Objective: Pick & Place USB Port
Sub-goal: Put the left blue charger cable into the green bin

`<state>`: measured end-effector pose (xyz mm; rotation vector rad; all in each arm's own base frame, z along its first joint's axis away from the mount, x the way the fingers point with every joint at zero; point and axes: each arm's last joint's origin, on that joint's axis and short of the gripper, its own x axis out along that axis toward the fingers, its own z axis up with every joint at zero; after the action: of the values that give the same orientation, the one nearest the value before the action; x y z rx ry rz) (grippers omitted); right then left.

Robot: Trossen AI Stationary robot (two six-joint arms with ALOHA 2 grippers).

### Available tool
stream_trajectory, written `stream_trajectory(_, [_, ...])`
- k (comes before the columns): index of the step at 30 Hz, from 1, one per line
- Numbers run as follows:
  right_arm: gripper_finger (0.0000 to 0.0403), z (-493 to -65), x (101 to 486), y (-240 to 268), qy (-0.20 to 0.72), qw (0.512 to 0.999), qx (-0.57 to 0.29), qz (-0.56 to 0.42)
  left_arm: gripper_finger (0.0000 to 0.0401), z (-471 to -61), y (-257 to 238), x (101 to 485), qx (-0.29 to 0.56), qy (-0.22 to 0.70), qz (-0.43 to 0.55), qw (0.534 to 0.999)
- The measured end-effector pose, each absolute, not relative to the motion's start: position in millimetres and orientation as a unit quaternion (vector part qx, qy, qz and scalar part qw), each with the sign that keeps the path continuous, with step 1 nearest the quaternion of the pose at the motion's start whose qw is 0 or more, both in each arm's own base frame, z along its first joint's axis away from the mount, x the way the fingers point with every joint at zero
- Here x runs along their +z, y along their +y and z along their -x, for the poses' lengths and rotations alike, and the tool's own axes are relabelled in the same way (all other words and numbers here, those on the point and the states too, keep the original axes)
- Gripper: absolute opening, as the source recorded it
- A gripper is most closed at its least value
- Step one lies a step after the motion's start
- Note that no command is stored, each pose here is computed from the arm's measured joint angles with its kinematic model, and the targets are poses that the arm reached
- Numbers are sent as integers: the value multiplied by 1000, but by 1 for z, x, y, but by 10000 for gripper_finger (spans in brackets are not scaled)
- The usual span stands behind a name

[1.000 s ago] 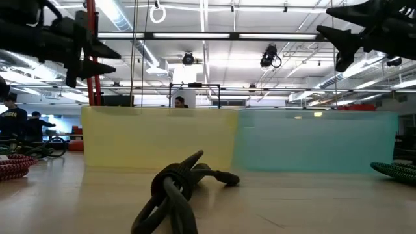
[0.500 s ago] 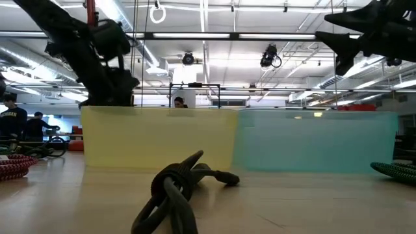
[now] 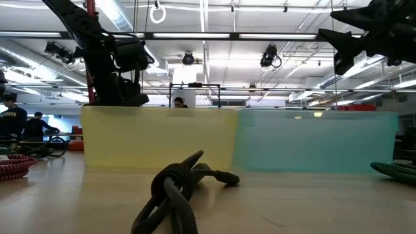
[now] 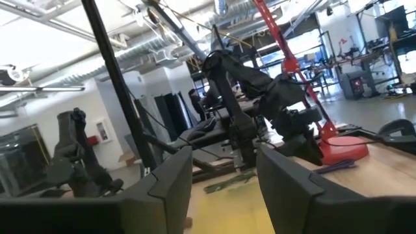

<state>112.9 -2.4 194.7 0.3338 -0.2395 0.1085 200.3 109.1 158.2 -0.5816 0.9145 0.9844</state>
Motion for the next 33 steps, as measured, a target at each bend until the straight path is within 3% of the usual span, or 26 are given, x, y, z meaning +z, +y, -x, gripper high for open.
stream_trajectory(7, [174,-113,194,-1,-111,977,75,-164,220,-199,110,140,479,456,264,702])
stream_trajectory(17, [174,-113,194,-1,-111,977,74,-164,211,-208,114,125,482,457,268,698])
stream_trajectory(20, [174,-113,194,-1,-110,978,74,-164,169,-209,114,121,486,455,284,690])
stream_trajectory(25, [174,-113,194,-1,-109,978,73,-164,29,-211,115,122,482,456,287,691])
stream_trajectory(33, [174,-113,192,-1,-102,978,68,-167,25,-219,122,152,516,484,249,662])
